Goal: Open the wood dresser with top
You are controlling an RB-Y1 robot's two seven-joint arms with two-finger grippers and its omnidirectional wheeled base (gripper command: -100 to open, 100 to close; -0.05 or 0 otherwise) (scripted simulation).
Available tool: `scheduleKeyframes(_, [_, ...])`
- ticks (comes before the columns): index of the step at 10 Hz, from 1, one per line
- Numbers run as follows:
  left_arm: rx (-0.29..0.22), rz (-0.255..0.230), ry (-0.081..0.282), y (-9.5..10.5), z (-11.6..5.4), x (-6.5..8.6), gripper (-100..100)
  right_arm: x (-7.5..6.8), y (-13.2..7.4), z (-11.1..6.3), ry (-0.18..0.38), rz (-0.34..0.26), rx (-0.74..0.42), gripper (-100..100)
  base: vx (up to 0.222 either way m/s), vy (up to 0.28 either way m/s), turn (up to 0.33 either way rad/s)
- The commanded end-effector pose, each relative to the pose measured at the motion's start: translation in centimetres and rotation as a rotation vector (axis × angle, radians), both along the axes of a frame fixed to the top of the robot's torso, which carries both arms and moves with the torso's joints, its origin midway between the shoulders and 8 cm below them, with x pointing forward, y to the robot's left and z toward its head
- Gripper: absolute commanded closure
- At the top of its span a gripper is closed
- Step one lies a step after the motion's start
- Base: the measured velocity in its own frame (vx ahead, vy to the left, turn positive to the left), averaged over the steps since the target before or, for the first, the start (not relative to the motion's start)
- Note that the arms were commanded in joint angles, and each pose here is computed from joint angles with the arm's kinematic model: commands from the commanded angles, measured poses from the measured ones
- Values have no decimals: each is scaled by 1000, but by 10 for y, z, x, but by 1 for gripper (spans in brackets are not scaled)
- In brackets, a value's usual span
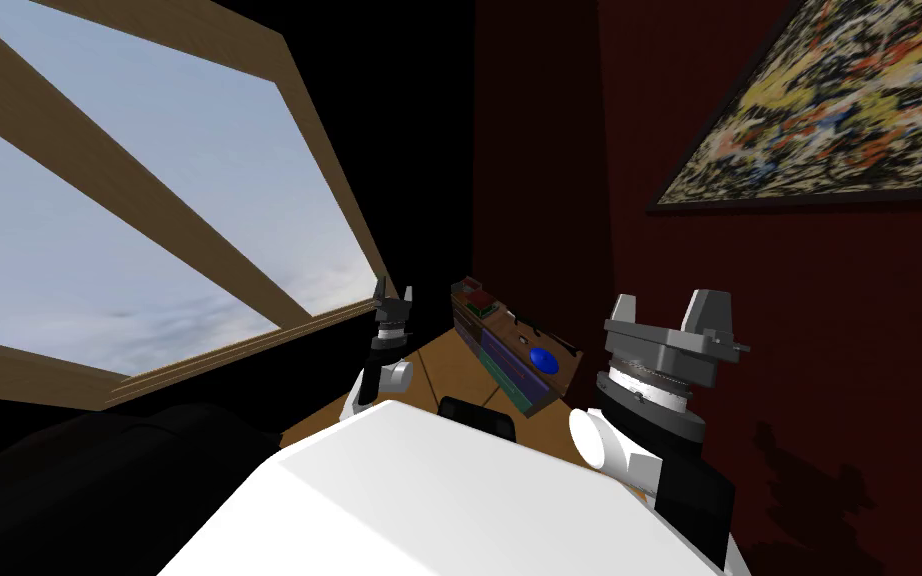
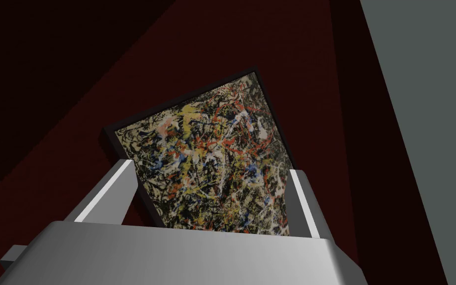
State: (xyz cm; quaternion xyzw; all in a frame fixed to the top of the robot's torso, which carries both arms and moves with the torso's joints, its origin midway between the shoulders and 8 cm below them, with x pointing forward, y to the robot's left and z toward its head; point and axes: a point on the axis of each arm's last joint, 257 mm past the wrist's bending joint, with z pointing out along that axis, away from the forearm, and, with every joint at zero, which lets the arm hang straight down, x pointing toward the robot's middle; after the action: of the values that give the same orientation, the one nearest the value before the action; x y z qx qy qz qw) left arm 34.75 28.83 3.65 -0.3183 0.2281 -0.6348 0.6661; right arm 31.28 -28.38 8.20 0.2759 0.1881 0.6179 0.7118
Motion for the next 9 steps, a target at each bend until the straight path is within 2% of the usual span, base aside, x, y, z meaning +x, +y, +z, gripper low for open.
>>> scheduleKeyframes(1, [0, 0, 0, 0, 0, 0, 0, 0, 0, 0, 0, 0, 0, 0, 0, 0, 0])
scheduleKeyframes(9, [0, 0, 0, 0, 0, 0, 0, 0, 0, 0, 0, 0, 0, 0, 0, 0, 0])
